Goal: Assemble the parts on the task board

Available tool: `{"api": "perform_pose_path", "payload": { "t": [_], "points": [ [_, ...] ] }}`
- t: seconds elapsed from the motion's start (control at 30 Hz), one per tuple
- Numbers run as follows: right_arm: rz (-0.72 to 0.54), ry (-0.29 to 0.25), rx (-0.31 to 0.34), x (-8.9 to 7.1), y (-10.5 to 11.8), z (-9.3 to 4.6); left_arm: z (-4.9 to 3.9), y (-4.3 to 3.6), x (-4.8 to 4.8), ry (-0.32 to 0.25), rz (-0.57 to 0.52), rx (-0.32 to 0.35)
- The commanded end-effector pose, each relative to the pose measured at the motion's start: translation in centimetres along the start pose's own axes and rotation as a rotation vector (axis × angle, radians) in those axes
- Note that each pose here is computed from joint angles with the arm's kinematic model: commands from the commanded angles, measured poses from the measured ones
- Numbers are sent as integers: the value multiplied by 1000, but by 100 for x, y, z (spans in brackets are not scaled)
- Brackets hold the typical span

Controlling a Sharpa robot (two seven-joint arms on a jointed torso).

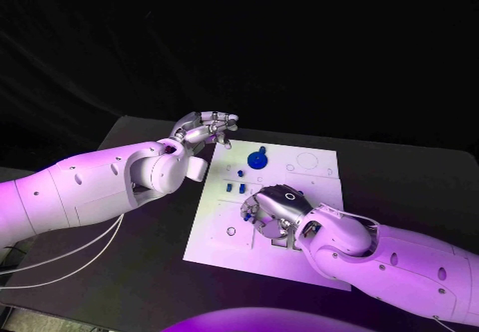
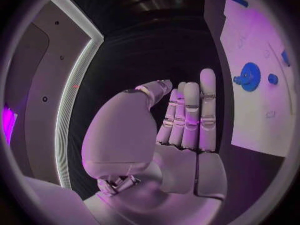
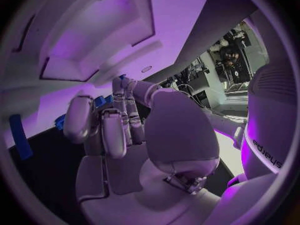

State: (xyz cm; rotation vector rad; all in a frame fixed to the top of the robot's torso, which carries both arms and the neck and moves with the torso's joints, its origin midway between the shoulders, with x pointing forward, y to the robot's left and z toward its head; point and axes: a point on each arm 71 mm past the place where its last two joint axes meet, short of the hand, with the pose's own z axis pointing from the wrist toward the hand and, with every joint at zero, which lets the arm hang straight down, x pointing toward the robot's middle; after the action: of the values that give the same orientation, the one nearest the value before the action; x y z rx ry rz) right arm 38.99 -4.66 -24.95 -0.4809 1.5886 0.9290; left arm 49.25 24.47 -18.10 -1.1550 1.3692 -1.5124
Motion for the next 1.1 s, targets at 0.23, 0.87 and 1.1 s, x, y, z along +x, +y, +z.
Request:
{"api": "perform_pose_path", "payload": {
  "t": [0.23, 0.87, 1.1],
  "points": [
    [-13, 51, -2, 72, -8, 14, 1, -8, 29, 22, -4, 5],
    [8, -17, 8, 5, -65, -68, -5, -9, 18, 21, -3, 1],
    [12, -54, 17, -115, -105, -184, -9, -10, 8, 20, -1, 0]
  ]
}}
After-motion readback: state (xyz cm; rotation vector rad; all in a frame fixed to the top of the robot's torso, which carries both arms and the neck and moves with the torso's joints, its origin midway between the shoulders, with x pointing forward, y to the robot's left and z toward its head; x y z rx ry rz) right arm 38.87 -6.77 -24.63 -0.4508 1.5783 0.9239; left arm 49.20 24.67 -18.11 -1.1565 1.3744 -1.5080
